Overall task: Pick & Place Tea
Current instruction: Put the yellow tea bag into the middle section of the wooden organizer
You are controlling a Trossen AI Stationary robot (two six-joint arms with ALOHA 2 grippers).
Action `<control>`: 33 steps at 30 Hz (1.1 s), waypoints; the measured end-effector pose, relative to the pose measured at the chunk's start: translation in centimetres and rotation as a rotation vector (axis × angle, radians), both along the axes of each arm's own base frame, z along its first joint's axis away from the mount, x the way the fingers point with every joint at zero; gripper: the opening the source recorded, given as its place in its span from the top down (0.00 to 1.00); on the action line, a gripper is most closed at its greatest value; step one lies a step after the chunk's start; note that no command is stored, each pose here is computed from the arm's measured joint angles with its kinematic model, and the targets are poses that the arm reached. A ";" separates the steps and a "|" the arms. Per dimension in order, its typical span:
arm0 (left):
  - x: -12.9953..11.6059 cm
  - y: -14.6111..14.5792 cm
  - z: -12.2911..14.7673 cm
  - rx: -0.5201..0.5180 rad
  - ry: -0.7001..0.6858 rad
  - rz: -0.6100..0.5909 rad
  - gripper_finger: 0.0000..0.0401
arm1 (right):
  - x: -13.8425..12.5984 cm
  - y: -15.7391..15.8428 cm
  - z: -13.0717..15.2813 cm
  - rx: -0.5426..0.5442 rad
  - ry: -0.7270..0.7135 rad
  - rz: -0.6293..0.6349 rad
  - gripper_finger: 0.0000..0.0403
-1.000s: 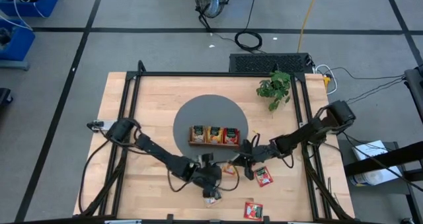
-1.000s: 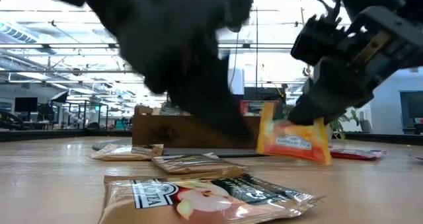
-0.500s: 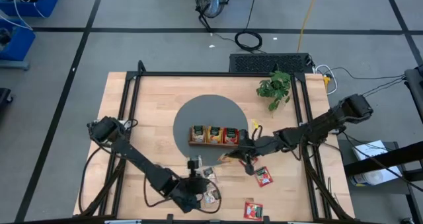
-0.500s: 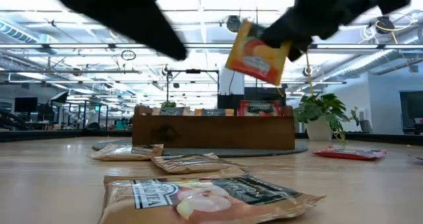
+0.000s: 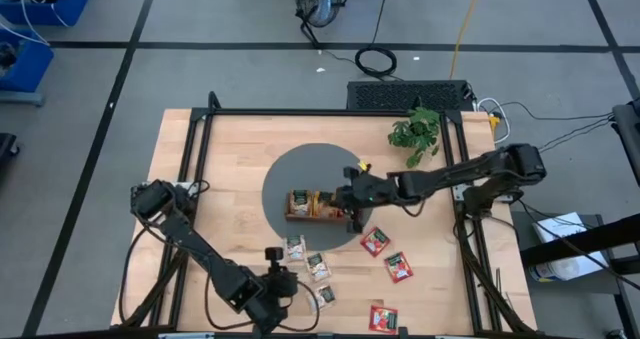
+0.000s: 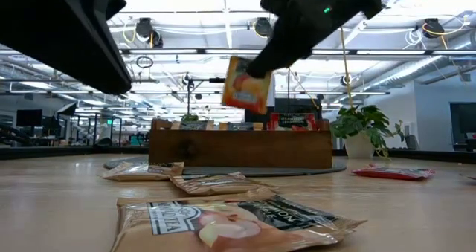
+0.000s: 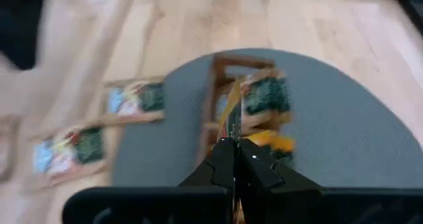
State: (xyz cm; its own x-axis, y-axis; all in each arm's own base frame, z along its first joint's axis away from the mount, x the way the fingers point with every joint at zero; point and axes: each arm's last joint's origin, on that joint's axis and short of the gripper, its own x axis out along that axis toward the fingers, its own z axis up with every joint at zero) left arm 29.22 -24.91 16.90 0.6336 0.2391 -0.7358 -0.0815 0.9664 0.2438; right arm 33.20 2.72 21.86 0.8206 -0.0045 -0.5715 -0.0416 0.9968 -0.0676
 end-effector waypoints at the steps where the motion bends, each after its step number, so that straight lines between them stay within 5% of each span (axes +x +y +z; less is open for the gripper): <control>1: -0.1 -0.1 0.0 0.003 -0.004 -0.001 0.90 | 0.2 -0.3 -0.3 0.001 0.005 -0.010 1.00; 11: 0.2 0.3 0.1 0.023 -0.017 0.016 0.90 | 1.9 -1.4 -4.9 0.016 0.116 -0.001 1.00; 18: 0.2 0.3 0.1 0.026 -0.014 0.015 0.90 | 2.1 -1.4 -5.3 0.018 0.115 -0.006 0.98; 33: -0.1 0.6 0.0 0.046 -0.019 0.067 0.90 | 2.0 -1.4 -4.9 0.049 0.099 -0.023 0.67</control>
State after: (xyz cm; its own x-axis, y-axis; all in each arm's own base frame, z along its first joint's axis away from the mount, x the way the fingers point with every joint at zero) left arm 29.14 -24.28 16.92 0.6289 0.3151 -0.7107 -0.1510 0.9463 0.2859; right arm 35.22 1.36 17.01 0.7599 0.0074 -0.6500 -0.0228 0.9996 -0.0152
